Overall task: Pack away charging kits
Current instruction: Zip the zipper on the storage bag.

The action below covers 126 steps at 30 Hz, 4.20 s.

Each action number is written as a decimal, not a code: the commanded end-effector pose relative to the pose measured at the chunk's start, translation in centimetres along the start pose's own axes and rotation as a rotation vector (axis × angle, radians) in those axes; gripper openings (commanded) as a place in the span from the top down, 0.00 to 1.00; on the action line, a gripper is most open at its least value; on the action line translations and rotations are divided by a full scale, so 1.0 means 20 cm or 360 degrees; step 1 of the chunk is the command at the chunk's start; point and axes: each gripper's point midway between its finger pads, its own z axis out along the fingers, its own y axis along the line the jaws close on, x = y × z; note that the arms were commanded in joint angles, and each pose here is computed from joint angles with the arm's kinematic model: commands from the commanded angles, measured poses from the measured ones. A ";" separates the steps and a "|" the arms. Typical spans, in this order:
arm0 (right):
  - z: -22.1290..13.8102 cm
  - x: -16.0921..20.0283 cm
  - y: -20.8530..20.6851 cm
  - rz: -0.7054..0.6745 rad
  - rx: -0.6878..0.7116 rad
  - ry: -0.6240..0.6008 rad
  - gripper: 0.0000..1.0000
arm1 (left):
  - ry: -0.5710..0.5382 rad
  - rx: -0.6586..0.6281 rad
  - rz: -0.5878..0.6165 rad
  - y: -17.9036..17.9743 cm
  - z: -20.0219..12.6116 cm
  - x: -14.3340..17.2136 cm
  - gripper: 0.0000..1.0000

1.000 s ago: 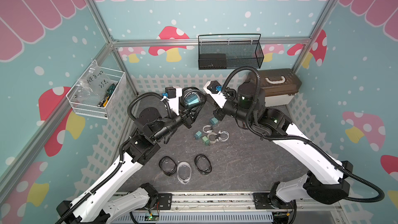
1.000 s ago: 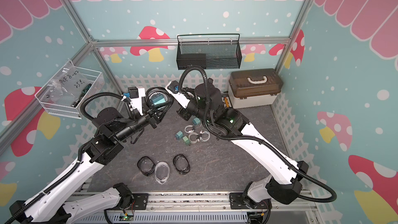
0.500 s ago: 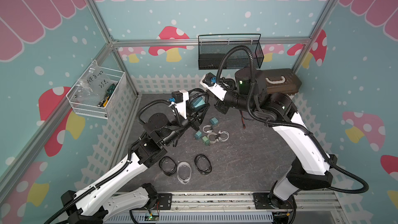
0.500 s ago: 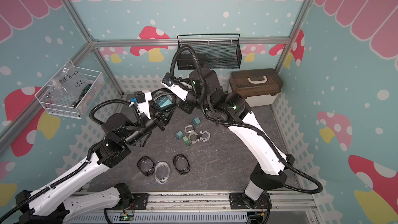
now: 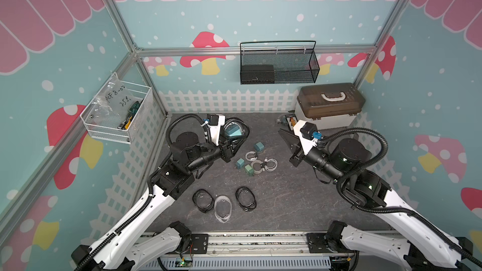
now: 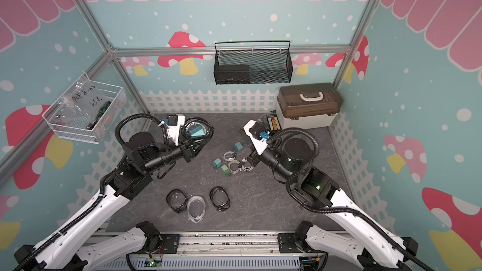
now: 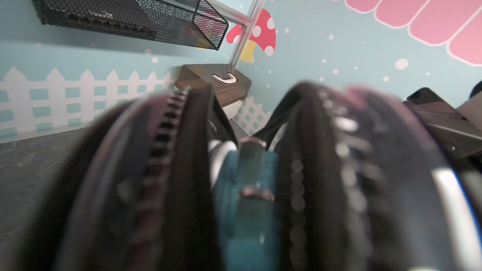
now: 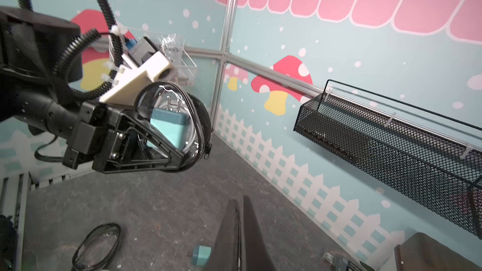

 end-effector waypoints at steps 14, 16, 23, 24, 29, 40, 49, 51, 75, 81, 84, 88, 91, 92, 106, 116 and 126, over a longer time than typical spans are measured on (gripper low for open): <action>-0.05 -0.13 0.23 0.0432 -0.0473 -0.0181 0.08 | 0.0064 0.0655 0.0261 -0.40 -0.08 -0.04 1.00; -0.06 -0.17 0.27 0.0466 -0.0555 -0.0222 0.02 | 0.0071 0.0678 0.0298 -0.41 -0.09 -0.03 1.00; 0.07 -0.17 0.30 0.0562 -0.0615 -0.0162 0.01 | 0.0169 0.0771 0.0421 -0.51 -0.06 0.05 1.00; 0.09 -0.16 0.30 0.0565 -0.0612 -0.0151 0.01 | 0.0187 0.0766 0.0461 -0.53 -0.06 0.07 1.00; 0.12 -0.18 0.33 0.0583 -0.0676 -0.0148 0.15 | 0.0240 0.0725 0.0533 -0.55 -0.02 0.11 1.00; 0.09 -0.19 0.33 0.0623 -0.0681 -0.0194 1.00 | 0.0238 0.0723 0.0548 -0.57 -0.03 0.09 1.00; 0.06 -0.21 0.30 0.0645 -0.0628 -0.0332 1.00 | 0.0093 0.0774 0.0531 -0.64 -0.11 -0.01 0.58; 0.07 -0.21 0.30 0.0663 -0.0641 -0.0350 1.00 | 0.0077 0.0838 0.0529 -0.68 -0.14 -0.02 0.61; 0.13 -0.25 0.27 0.0890 -0.0597 -0.0682 1.00 | -0.0408 0.0740 0.0133 -0.63 -0.08 -0.31 0.70; 0.11 -0.23 0.28 0.0797 -0.0589 -0.0619 0.90 | -0.0413 0.0670 0.0107 -0.59 -0.07 -0.32 1.00; 0.04 -0.20 0.22 0.0666 -0.0447 -0.0520 0.62 | -0.0402 0.0590 0.0110 -0.56 -0.08 -0.31 1.00; -0.10 -0.15 0.11 0.0494 -0.0205 -0.0433 0.41 | -0.0387 0.0534 0.0123 -0.55 -0.12 -0.31 1.00; -0.16 -0.12 0.13 0.0362 -0.0228 -0.0371 0.48 | -0.0364 0.0517 0.0131 -0.56 -0.14 -0.33 1.00; -0.17 -0.11 0.14 0.0333 -0.0254 -0.0343 0.49 | -0.0347 0.0518 0.0131 -0.56 -0.13 -0.34 1.00; 0.11 -0.01 0.29 0.0232 -0.0458 -0.0066 0.52 | -0.0087 0.0310 0.0066 -0.50 -0.01 -0.35 1.00; 0.16 -0.04 0.18 0.0272 -0.0260 -0.0060 0.55 | 0.0032 0.0249 0.0050 -0.44 0.09 -0.29 1.00; 0.17 0.02 0.15 0.0196 -0.0190 -0.0010 0.61 | 0.0022 0.0259 0.0059 -0.46 0.06 -0.31 1.00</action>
